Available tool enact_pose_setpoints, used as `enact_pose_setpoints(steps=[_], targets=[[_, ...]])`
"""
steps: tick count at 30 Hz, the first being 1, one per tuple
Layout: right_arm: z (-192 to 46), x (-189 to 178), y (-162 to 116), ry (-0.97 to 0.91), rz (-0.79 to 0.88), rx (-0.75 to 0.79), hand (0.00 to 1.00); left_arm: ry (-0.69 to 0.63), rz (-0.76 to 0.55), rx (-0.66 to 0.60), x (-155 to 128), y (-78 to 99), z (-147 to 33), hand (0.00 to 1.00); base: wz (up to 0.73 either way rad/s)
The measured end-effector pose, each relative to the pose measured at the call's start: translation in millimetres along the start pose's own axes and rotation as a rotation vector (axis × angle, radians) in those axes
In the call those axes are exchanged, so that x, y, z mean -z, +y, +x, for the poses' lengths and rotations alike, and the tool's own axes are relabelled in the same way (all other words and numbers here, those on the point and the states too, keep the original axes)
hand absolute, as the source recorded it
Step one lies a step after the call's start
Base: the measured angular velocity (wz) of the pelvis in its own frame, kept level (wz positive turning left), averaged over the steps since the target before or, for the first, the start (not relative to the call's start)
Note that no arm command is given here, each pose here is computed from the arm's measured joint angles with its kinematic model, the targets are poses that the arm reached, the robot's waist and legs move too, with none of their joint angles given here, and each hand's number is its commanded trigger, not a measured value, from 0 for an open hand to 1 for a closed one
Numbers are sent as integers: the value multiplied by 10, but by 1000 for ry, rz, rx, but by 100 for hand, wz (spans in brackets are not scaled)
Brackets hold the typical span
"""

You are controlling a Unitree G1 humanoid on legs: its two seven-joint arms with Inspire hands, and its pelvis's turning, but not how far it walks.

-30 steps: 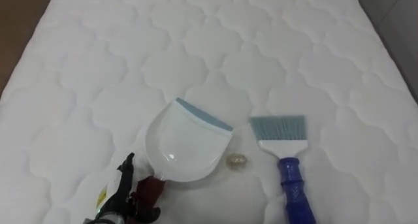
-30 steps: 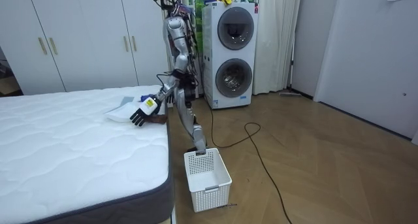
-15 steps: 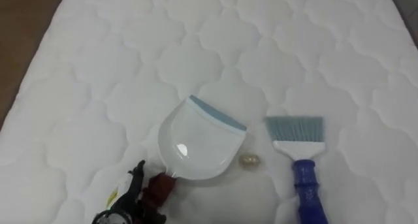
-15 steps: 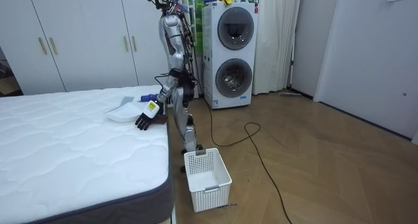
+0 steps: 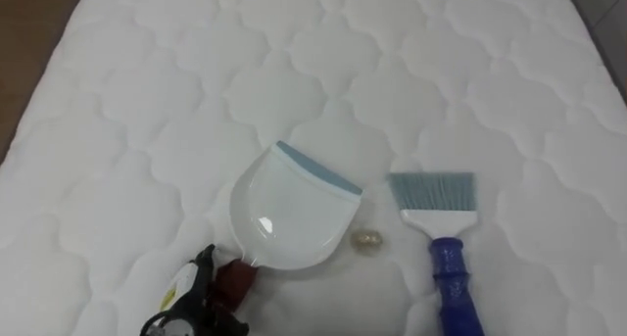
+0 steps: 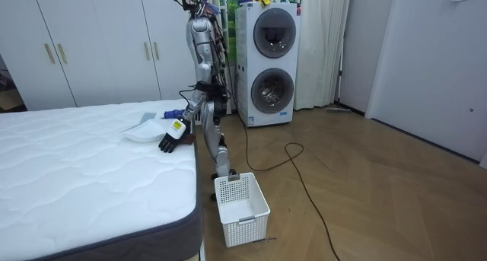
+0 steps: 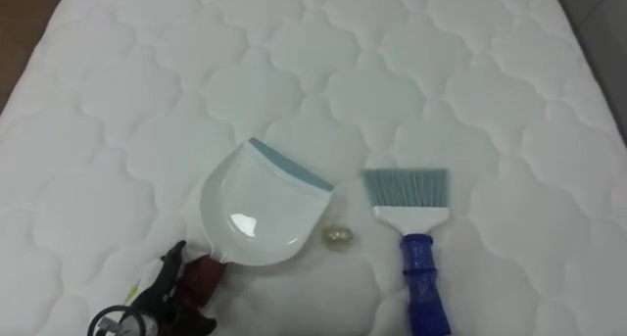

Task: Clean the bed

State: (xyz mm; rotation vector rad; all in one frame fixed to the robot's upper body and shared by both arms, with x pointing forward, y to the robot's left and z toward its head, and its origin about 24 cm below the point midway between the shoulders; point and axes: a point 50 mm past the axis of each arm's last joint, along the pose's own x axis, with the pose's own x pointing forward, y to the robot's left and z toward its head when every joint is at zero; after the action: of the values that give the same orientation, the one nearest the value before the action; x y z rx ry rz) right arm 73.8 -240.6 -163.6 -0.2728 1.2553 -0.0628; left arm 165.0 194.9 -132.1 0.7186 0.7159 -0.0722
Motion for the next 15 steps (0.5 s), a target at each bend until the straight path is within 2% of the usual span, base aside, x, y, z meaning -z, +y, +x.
enact_pose_setpoints(steps=[8,9,10,11,12,15], targets=[[7,-40,-9,-2,-1,2,0,-3,11,-12,-12,-10,2,0,-1],[7,-40,-9,-2,-1,2,0,-3,14,-12,-12,-9,3,8,0],[8,-41,-9,-2,-1,2,0,-3,27,-11,-13,-9,5,49,0],[8,-46,-9,-4,-1,2,0,-1,32,-10,-12,-8,7,63,0],[8,-46,-8,-3,-1,2,0,-2,34,-11,-13,-6,9,98,0],[8,-37,-1,1,-8,-2,0,-6,47,-38,-35,20,26,100,0]])
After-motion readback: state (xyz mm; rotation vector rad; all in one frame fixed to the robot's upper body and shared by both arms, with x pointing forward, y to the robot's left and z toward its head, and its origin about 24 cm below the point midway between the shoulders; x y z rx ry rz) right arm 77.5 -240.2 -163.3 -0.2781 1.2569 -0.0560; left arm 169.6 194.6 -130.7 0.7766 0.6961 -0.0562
